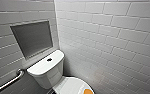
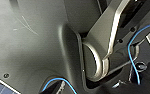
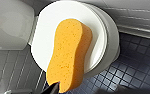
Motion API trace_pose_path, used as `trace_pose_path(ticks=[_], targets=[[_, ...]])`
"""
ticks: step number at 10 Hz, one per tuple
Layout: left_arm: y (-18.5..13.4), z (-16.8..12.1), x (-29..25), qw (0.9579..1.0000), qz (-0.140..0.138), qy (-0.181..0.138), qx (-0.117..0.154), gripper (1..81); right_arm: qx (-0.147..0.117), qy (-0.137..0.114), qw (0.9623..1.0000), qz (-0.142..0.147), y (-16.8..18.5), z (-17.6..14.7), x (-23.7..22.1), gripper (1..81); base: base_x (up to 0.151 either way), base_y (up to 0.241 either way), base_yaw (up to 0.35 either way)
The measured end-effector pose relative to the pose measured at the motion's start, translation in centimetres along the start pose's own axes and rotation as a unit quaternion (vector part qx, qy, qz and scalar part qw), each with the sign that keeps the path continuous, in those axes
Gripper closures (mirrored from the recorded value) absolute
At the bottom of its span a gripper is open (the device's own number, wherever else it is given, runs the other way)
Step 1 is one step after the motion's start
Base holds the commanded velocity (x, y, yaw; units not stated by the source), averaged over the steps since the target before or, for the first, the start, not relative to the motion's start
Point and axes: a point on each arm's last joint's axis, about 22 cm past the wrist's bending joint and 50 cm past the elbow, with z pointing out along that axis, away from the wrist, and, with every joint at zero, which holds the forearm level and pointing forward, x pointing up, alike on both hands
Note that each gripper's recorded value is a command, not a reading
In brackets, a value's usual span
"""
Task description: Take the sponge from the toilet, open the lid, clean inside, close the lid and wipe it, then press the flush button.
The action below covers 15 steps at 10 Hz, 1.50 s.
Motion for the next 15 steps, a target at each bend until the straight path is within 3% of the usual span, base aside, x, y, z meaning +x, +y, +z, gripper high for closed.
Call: trace_pose_path(ticks=[4, 9, 13, 15], targets=[[1.4, 1.2, -0.3, 0.9994, -0.01, -0.003, -0.031, 1.0, 0.011, -0.005, 0.9999, -0.004, -0.3, 3.0, 0.3, 1.0, 0.0, 0.0, 0.0], [2.4, -1.6, -5.7, 0.9979, -0.048, 0.01, -0.042, 1.0, 0.023, -0.003, 0.9997, -0.01, -2.5, 5.1, 1.3, 1.0, 0.0, 0.0, 0.0], [4.5, -3.5, -11.4, 0.9941, -0.096, -0.017, -0.046, 1.0, 0.005, -0.036, 0.9992, 0.019, 0.2, 8.3, -0.9, 1.0, 0.0, 0.0, 0.0], [5.9, -3.4, -11.8, 0.9931, -0.101, -0.022, -0.055, 1.0, 0.0, -0.038, 0.999, 0.022, 0.8, 8.6, 0.1, 1.0, 0.0, 0.0, 0.0]])
